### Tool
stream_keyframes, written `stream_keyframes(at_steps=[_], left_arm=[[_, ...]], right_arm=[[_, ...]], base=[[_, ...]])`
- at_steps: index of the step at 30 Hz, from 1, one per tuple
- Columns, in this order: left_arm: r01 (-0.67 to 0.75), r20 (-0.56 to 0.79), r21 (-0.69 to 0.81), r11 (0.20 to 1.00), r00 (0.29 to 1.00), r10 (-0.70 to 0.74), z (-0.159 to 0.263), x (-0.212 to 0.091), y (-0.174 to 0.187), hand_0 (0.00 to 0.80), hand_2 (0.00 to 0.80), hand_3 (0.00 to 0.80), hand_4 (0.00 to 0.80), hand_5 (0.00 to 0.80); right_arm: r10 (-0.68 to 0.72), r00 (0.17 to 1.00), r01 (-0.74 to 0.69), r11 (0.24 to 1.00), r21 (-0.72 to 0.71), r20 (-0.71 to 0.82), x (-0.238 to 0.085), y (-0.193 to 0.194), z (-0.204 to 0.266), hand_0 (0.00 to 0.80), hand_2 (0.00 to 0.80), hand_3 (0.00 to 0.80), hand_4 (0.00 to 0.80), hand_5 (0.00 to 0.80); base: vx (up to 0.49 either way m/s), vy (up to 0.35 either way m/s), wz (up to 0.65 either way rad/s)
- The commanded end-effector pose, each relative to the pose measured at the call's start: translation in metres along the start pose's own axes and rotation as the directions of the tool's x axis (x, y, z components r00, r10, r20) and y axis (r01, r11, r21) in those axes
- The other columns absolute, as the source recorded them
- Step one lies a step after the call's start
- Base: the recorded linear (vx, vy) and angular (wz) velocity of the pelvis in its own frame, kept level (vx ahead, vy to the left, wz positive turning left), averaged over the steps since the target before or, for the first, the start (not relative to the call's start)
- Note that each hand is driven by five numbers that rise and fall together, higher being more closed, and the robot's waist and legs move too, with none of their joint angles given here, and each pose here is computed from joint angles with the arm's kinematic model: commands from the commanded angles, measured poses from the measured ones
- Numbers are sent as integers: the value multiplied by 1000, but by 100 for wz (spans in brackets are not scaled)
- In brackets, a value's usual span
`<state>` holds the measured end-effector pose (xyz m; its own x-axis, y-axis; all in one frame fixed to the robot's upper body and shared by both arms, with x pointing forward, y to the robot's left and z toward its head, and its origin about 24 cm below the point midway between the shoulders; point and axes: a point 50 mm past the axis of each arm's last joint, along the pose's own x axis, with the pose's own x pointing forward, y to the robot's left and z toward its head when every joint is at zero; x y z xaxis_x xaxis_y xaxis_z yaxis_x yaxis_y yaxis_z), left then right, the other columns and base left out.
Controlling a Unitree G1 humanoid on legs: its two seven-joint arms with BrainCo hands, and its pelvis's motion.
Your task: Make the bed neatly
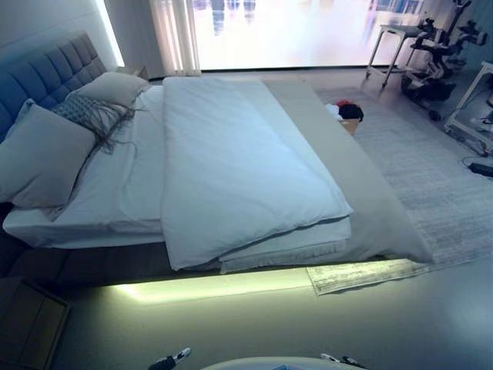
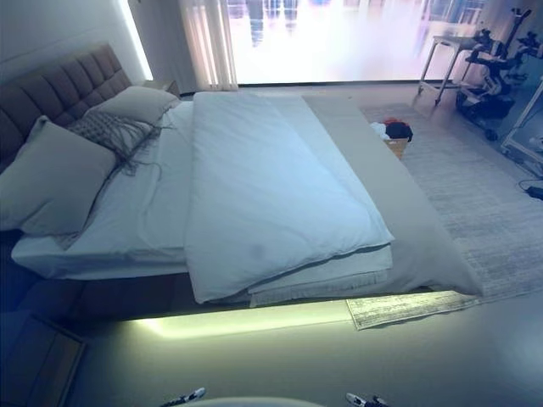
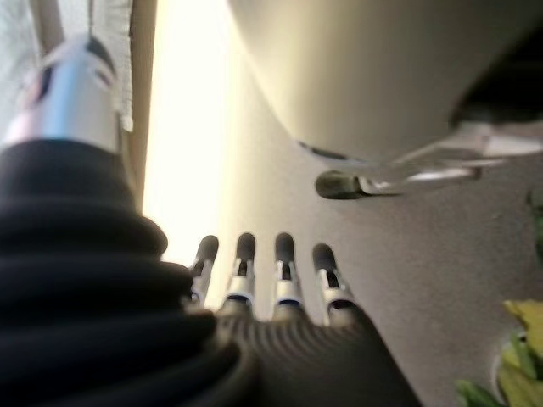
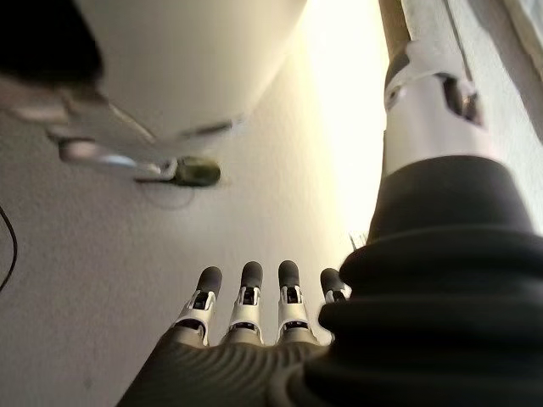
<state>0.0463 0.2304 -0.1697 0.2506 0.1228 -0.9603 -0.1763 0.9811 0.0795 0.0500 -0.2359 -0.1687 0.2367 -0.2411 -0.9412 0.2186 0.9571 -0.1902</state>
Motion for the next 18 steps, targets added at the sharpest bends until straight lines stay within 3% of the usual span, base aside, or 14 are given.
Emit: stream_keyframes(at_steps=[1, 6, 11, 18], left_arm=[[-37, 61, -40, 999, 997, 39, 24, 3, 3, 0, 0, 0, 0, 0], [-3, 39, -36, 999, 999, 5, 16, 3, -6, 0, 0, 0, 0, 0], [35, 7, -14, 999, 999, -35, 3, 3, -16, 0, 0, 0, 0, 0], [-8, -22, -43, 999, 1000, 7, -9, 1, -15, 0, 0, 0, 0, 0]], right_arm=[[-29, 995, 34, 998, -54, 96, 4, -2, 44, 0, 0, 0, 0, 0], [-39, 997, 45, 994, -99, 66, 4, -4, 48, 0, 0, 0, 0, 0], [-16, 1000, 14, 997, -77, -26, 4, -9, 26, 0, 0, 0, 0, 0], [-65, 998, 65, 998, -25, -9, 2, -17, 14, 0, 0, 0, 0, 0]], base=[[-25, -117, -4], [55, -45, -10], [345, 158, -11], [401, 213, -9]])
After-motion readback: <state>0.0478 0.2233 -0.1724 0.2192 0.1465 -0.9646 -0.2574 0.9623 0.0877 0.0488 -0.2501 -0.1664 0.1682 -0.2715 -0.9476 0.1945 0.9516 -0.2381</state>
